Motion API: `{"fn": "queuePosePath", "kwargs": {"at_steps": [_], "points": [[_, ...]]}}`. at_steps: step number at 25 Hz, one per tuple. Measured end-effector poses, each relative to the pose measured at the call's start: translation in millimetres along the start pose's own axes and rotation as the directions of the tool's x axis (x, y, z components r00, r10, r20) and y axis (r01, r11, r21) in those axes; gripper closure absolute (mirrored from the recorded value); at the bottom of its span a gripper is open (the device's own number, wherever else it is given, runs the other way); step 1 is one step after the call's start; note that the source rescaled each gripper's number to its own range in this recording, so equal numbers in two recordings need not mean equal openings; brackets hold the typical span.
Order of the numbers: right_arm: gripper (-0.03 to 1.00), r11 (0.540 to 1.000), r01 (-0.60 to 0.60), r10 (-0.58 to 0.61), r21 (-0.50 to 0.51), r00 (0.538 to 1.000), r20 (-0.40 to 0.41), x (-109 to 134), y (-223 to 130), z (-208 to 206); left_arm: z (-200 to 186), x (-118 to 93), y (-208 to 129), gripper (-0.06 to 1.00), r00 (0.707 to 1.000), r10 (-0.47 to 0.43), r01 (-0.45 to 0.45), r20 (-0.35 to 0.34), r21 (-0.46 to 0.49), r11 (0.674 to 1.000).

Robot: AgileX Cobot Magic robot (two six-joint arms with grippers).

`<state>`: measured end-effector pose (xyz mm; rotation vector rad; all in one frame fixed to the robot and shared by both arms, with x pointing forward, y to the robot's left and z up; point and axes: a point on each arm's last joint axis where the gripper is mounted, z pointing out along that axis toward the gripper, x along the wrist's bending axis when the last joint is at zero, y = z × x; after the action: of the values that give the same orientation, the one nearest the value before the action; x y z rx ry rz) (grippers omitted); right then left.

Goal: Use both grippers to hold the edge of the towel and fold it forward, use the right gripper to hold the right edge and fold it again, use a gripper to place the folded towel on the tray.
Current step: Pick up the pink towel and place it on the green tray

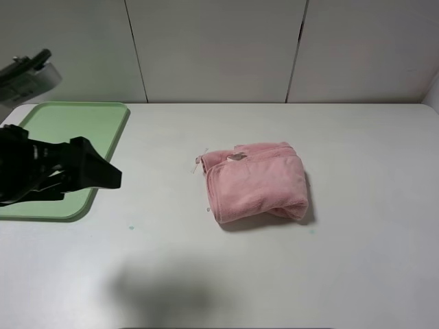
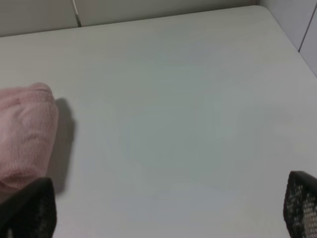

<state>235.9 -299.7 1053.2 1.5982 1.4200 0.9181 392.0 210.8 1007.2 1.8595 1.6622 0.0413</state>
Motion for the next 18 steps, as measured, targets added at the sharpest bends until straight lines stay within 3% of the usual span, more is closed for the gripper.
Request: {"fn": "queuePosePath", "kwargs": {"at_steps": [4,9,18], "points": [[-0.03,1.0,0.0,0.0,-0.002,1.0,0.0,0.0,-0.1,-0.3,28.0,-13.5,3.3,-0.04,0.999,-0.024,0.023,0.036,0.006,1.0],[-0.03,1.0,0.0,0.0,-0.002,1.0,0.0,0.0,-0.1,-0.3,69.0,-30.6,5.8,-0.04,0.999,-0.024,0.022,0.035,0.044,0.999],[-0.03,1.0,0.0,0.0,-0.002,1.0,0.0,0.0,-0.1,-0.3,132.8,-68.5,45.7,-0.04,0.999,0.007,-0.01,0.039,0.08,0.997]]}}
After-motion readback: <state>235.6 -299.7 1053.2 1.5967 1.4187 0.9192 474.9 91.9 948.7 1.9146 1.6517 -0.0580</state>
